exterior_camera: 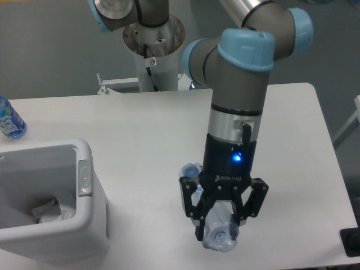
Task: Place the trash in the trash can
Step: 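Lift the gripped water bottle up from the table, then carry the bottle into the white bin and open the gripper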
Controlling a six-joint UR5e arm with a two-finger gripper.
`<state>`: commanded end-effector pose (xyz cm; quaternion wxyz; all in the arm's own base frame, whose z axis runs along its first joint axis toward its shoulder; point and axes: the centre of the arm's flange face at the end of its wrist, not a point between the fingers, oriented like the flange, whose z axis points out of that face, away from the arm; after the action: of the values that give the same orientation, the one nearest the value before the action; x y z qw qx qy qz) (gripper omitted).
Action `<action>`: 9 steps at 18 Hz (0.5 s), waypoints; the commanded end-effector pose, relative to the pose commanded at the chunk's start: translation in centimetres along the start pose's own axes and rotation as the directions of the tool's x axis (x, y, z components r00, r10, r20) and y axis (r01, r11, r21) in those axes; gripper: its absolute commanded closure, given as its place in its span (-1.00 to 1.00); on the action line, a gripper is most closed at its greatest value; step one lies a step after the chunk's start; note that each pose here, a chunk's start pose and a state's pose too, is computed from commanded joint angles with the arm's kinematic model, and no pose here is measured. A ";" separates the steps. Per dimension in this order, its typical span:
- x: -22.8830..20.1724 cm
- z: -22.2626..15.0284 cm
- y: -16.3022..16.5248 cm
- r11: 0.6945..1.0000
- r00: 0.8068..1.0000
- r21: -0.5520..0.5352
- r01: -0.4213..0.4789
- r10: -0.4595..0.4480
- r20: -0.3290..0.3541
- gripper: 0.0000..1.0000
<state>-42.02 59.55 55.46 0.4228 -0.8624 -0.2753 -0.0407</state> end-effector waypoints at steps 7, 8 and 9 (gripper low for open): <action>6.6 -1.8 -0.4 0.999 0.997 0.052 0.007 -0.003 -0.075 -0.21; 7.4 -1.9 -0.4 0.998 0.997 0.056 0.006 -0.001 -0.082 -0.21; 8.4 -2.2 -0.4 0.998 0.996 0.062 -0.006 0.011 -0.091 -0.21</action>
<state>-34.74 61.78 59.72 0.4615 -0.8474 -0.2532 -0.0699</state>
